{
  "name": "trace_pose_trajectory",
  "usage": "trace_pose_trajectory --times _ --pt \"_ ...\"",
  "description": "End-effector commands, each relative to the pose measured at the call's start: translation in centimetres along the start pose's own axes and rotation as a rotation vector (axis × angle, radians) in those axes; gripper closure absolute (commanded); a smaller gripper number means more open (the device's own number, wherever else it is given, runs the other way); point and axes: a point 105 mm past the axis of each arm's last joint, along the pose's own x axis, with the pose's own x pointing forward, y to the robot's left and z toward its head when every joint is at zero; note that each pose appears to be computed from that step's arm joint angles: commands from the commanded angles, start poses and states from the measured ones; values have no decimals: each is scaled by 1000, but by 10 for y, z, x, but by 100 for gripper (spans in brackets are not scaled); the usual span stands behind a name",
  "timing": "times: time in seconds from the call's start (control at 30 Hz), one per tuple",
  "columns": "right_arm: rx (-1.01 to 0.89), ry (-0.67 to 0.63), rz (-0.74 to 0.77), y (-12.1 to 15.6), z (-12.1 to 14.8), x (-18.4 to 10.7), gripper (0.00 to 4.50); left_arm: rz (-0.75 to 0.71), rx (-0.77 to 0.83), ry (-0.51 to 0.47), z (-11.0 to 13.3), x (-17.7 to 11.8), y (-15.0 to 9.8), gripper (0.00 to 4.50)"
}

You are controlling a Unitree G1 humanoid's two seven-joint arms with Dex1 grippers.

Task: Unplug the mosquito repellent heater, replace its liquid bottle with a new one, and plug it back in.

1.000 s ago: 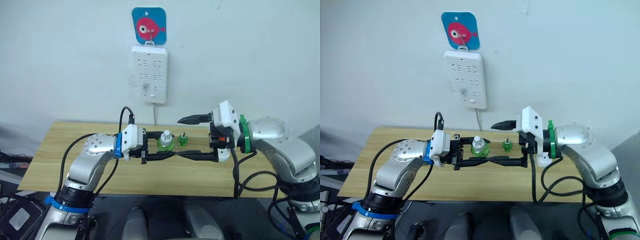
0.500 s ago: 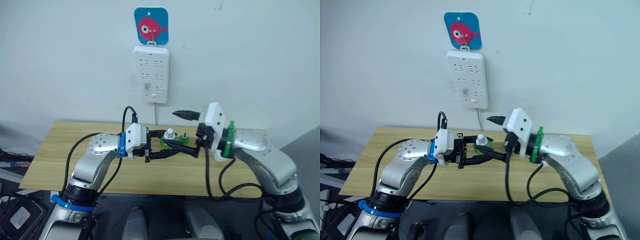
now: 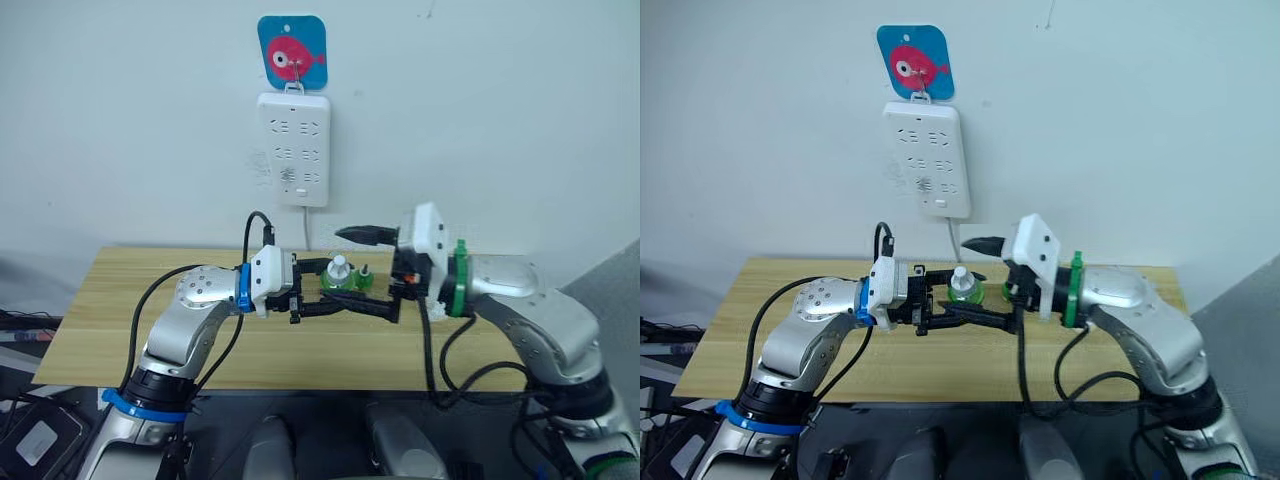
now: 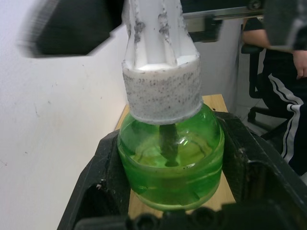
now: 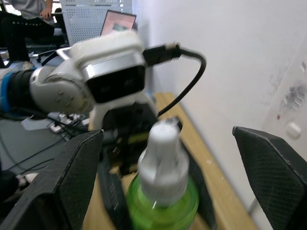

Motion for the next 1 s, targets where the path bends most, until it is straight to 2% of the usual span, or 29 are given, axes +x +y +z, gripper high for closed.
trace_pose_trajectory --times 0.03,0.13,0.27,0.47,0.8,0.9,1.0 --pt "-54 -9 -64 -12 0 3 0 -13 39 -23 8 2 -1 217" --pt "-50 7 -83 -19 -3 -3 0 -11 38 -22 7 1 -2 217" --pt "-22 50 -62 -20 -3 -27 0 -4 39 -16 6 -1 -2 217" --pt "35 104 72 -3 2 -49 0 5 37 -10 4 -3 -1 217" --pt "65 36 98 6 10 -15 0 -9 38 -8 3 0 -3 217" --pt "68 32 98 5 8 -13 59 -8 38 -8 3 0 -3 217" --pt "78 23 108 7 9 -13 165 -5 35 -7 3 0 -4 217"
